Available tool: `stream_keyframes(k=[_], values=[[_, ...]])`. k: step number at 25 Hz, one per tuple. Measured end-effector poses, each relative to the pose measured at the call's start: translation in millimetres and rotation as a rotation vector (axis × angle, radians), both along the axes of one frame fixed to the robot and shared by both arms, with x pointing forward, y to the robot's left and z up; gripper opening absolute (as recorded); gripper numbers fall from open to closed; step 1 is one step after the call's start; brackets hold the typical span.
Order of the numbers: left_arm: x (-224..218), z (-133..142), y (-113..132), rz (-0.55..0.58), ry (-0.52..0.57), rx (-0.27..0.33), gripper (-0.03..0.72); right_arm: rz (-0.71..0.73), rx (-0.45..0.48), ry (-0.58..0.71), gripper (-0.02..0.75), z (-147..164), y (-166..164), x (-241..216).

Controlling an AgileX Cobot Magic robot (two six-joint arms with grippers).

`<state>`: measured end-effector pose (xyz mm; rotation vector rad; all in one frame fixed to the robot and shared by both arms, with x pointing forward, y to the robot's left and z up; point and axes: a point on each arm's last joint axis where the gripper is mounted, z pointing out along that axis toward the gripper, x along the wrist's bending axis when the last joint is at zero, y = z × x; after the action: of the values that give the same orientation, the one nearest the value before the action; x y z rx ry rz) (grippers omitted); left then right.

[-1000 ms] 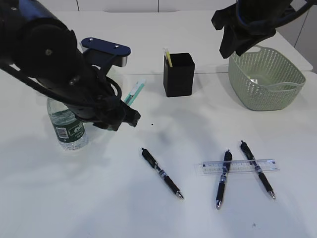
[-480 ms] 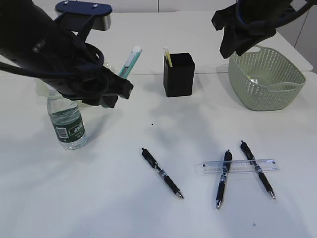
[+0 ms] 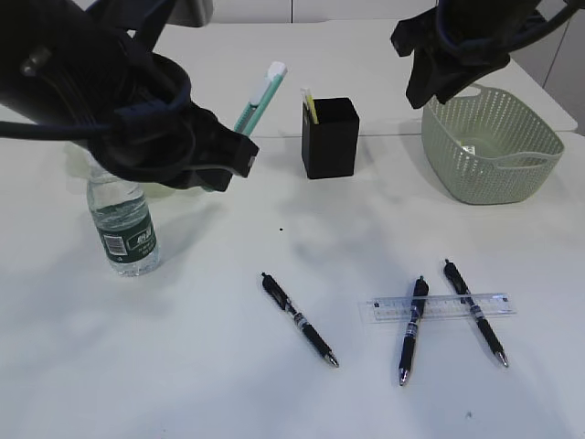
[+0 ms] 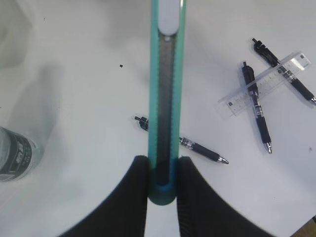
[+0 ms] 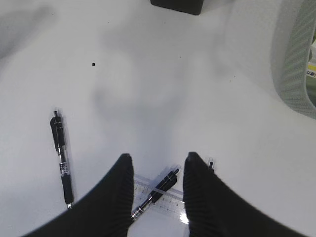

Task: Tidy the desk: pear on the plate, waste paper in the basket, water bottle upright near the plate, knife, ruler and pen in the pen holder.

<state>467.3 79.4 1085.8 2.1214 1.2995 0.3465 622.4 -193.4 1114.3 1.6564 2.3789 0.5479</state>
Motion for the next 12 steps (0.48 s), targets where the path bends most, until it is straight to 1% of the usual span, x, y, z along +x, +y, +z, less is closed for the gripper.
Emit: stream_keyframes(k=[3,8,12], values=[[-3,5,3,0.002,-0.004,-0.01,0.092,0.0,-0.001,0.001,0.258,0,0,0],[-9,18,9,0.004,-0.026,-0.044,0.092,0.001,0.003,0.005,0.258,0,0,0],[-13,22,10,0.009,-0.012,-0.077,0.092,0.003,0.03,0.012,0.258,1,2,-2]])
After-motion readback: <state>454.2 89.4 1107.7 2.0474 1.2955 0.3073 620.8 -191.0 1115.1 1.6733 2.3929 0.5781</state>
